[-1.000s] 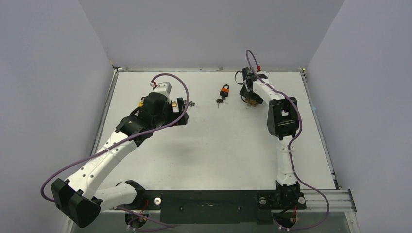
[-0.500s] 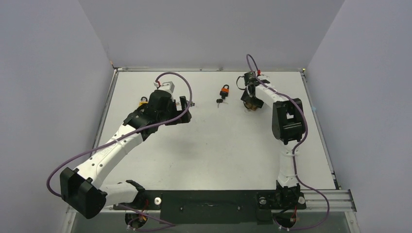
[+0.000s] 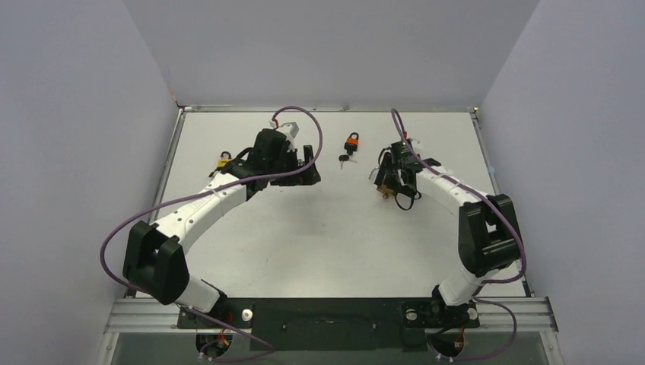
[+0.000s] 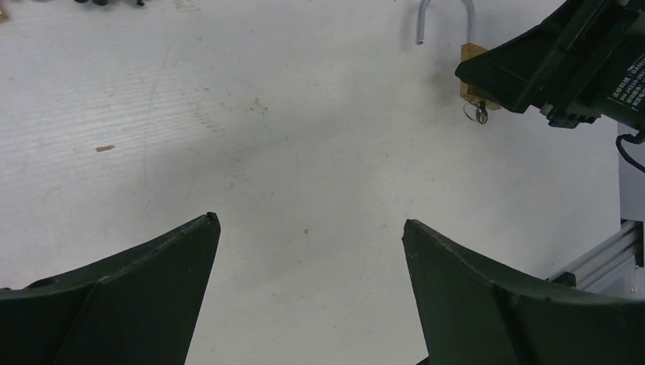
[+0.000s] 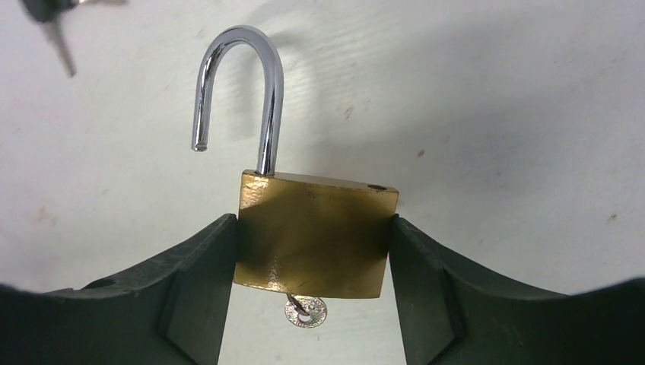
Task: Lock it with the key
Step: Pick up the lock from the center of the board.
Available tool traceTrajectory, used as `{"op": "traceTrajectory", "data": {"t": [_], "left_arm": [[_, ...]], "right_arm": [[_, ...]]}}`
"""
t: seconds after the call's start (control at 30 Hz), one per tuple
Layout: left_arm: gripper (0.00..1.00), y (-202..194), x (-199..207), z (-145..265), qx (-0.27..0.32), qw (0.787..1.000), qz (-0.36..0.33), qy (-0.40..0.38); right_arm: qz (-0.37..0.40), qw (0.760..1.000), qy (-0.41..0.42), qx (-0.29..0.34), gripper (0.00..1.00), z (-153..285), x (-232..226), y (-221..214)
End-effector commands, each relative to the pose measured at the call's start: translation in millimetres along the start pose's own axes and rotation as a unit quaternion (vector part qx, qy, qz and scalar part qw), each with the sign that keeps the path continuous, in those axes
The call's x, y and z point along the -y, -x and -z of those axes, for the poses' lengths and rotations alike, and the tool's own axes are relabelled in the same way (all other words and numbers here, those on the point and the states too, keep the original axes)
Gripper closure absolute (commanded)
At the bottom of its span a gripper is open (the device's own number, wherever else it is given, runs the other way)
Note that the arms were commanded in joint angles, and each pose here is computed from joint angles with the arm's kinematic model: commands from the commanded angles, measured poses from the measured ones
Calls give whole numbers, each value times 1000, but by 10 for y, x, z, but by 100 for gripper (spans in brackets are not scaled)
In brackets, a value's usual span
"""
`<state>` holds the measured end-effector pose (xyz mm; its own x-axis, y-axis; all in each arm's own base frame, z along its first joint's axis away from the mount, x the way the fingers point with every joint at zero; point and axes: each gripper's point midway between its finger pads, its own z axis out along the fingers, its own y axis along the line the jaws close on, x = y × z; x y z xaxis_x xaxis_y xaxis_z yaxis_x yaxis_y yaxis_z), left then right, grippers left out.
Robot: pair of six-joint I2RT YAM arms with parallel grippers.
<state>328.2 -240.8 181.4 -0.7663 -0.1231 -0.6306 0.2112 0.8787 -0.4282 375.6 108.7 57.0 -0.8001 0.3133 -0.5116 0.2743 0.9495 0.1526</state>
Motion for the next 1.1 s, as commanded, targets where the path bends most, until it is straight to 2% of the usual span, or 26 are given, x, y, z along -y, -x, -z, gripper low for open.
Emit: {"op": "traceTrajectory", "data": {"t": [0.0,0.3,0.43,0.67,0.93,1.07], "left_arm": [[10,210,367,-152,9,995,-37,-91],[11,123,561,-294,-26,980,-96,-171],[13,198,721,-159,-40,964,-95,-246],[19,235,807,82,-67,940,-71,-328],[32,208,915,345,-81,927,-75,-357],[44,208,984,494,-83,920,-78,-375]], "right_arm": [[7,989,127,77,96,433,-461,245],[57,955,279,80,97,1101,-855,101],[85,935,336,75,99,1379,-1016,-1],[152,900,399,93,99,1901,-1168,-179],[200,865,449,99,98,2256,-1278,-337],[218,856,459,96,98,2337,-1311,-399]]}}
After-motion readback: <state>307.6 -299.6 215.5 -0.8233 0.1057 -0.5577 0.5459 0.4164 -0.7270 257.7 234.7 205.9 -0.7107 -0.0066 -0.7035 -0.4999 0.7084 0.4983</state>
